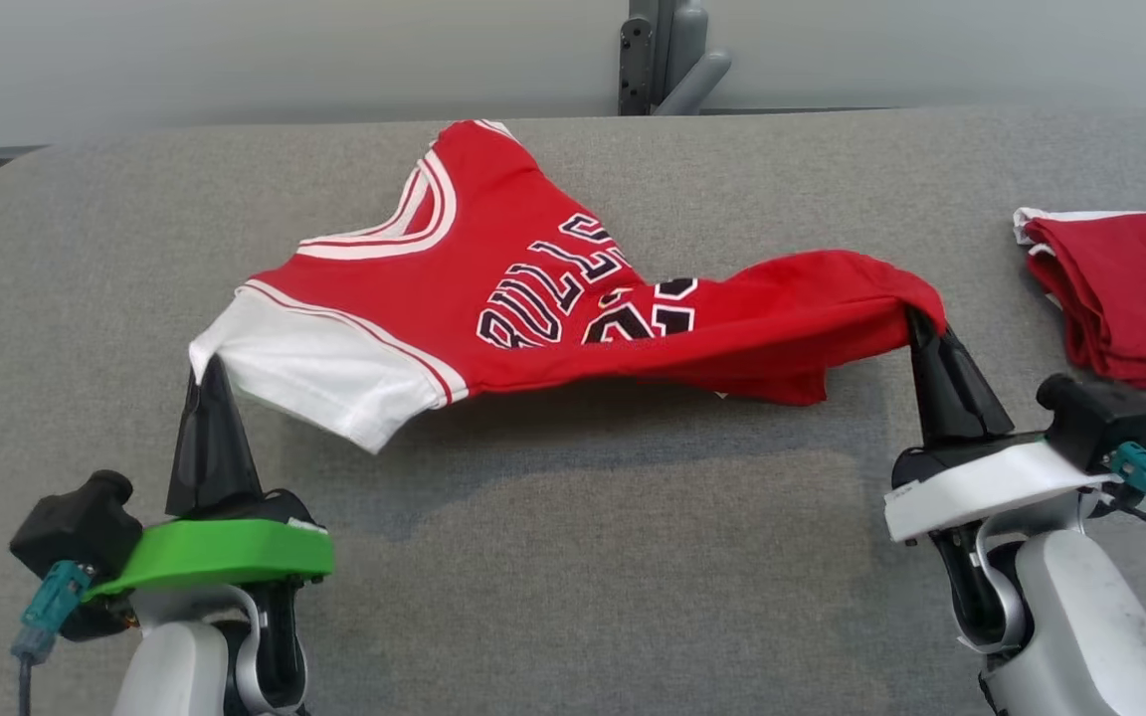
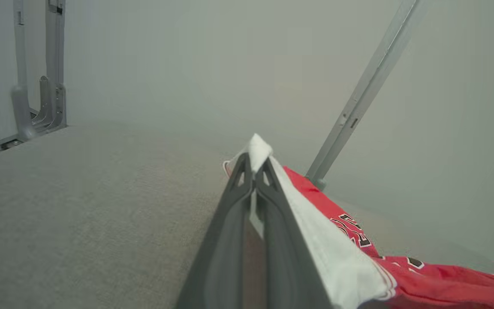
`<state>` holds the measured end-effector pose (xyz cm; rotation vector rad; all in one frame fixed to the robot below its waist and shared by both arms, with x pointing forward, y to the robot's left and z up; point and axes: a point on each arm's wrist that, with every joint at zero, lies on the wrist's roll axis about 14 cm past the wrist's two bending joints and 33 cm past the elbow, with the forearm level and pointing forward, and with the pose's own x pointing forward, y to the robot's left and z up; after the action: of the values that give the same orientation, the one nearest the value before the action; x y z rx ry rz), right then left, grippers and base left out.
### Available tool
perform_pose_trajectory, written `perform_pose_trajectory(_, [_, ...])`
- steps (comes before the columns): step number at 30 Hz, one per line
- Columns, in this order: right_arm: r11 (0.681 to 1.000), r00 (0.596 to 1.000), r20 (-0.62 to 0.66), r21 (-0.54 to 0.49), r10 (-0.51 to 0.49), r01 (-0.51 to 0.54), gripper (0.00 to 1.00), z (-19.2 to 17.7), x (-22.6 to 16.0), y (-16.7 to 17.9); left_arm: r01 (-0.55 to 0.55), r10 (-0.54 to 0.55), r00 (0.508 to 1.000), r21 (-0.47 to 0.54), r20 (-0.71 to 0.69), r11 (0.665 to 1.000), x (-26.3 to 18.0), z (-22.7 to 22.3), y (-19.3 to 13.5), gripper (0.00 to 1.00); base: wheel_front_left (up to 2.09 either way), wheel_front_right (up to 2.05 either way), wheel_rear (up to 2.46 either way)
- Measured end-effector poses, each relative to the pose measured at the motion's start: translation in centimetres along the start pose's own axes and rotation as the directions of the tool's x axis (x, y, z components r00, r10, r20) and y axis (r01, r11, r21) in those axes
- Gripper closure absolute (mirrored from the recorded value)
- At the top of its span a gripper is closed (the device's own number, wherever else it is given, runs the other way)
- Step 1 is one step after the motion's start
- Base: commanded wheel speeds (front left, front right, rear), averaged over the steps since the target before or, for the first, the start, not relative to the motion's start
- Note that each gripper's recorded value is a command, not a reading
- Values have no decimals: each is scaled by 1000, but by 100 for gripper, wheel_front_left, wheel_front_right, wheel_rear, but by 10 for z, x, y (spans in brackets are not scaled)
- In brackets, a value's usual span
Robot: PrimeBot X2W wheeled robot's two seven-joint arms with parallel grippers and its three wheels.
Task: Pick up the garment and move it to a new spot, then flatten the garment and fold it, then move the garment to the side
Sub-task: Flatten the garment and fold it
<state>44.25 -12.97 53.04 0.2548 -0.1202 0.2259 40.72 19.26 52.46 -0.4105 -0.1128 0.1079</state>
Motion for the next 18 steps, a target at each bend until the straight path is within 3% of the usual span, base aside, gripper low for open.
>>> perform_pose_trajectory(9, [993, 968, 247, 91, 49, -74, 100, 107, -28, 16, 196, -158, 947, -113, 280, 974, 2, 98, -61, 100, 0, 0, 0])
perform_pose_trajectory(18, [986, 884, 459, 90, 83, -139, 100, 206, -75, 25, 450, -346, 794, -100, 500, 888, -24, 197, -130, 100, 0, 0, 0])
